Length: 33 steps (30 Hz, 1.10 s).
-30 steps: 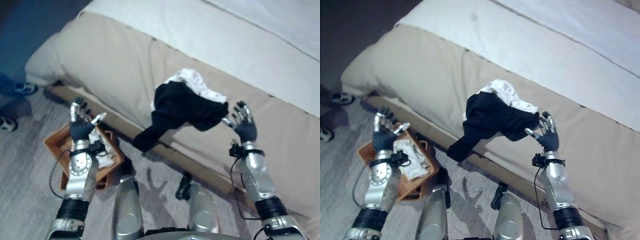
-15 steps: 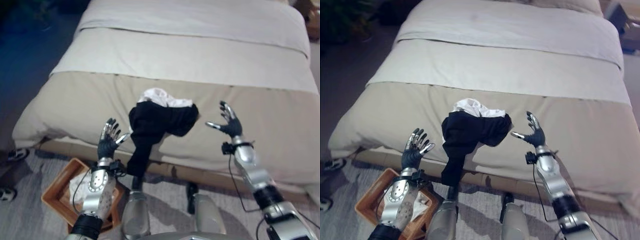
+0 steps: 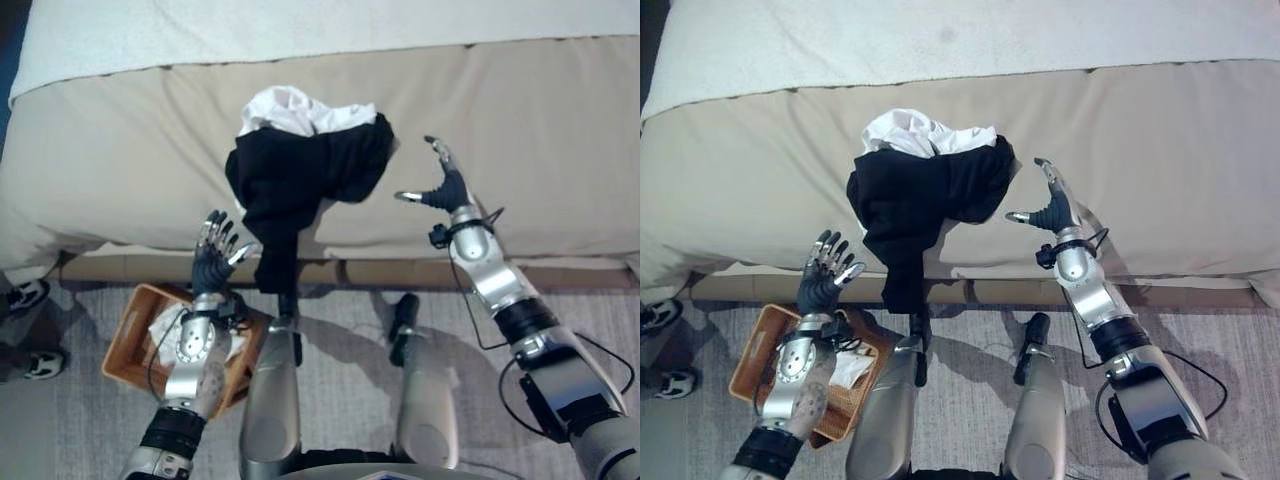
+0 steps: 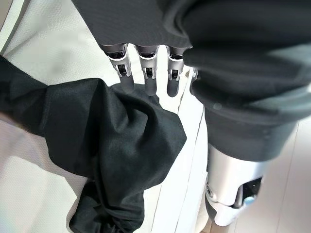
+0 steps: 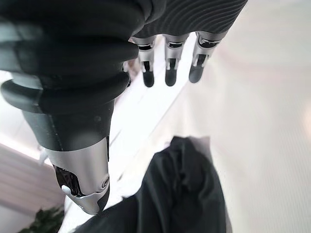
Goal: Pick up clothes into the bucket
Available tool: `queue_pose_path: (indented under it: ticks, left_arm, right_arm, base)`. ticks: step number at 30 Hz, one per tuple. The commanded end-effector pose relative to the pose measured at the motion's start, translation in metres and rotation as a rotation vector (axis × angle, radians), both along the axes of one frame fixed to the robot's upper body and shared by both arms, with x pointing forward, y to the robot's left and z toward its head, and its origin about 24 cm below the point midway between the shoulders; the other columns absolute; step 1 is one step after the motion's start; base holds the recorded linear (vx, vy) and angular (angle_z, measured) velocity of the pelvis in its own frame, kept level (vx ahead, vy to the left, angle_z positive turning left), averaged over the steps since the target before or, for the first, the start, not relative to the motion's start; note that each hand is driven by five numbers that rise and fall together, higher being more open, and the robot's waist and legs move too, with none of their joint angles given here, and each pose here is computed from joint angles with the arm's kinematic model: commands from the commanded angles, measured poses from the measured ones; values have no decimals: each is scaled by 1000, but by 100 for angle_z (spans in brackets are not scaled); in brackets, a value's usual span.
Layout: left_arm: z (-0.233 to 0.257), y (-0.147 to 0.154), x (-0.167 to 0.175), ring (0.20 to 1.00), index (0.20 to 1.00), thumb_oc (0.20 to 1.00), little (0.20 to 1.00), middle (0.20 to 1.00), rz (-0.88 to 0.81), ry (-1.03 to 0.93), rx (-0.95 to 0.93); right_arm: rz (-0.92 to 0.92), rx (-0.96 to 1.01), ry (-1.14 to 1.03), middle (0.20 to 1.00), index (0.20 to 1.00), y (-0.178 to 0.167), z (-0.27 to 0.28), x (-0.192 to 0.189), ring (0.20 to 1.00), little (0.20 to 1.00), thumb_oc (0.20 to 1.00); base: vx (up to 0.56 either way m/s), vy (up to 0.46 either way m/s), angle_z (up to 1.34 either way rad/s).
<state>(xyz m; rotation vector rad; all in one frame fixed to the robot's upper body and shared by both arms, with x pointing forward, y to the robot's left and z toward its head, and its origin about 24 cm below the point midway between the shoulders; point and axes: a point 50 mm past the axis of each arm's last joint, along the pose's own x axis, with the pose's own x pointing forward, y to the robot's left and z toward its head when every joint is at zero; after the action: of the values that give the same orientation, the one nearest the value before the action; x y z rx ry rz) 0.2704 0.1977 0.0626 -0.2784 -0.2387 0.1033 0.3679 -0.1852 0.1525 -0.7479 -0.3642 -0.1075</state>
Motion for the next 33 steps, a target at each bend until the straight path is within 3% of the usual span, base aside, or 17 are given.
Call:
queue_pose_path:
  ticks: [1,13,18,27,33]
  left_arm:
    - [39,-4,-2,1000,1000,1000,1000,1000,-7,-194,52]
    - [47,-6,-2,1000,1000,1000,1000,1000,38,-221,57]
    - [52,-8,-2,1000,1000,1000,1000,1000,44,-241,68]
    - [61,-12,1,1000,1000,1000,1000,1000,55,-273,42]
    - [64,-13,5,1000,1000,1000,1000,1000,78,-279,31]
  right_arm:
    - [-33,-48,-214,1000,1000,-1,61,9,1000,1000,1000]
    - [-209,-193,-374,1000,1000,-22,122,18,1000,1000,1000]
    - [-288,-353,-416,1000,1000,-29,144,20,1000,1000,1000]
    - [-358,-422,-332,1000,1000,-35,136,30,1000,1000,1000]
    - [-343,-445,-226,1000,1000,-30,101,36,1000,1000,1000]
  base:
    - [-1,-13,14]
    - [10,-16,15]
    - [38,-3,12]
    - [15,2,9]
    - [6,7,4]
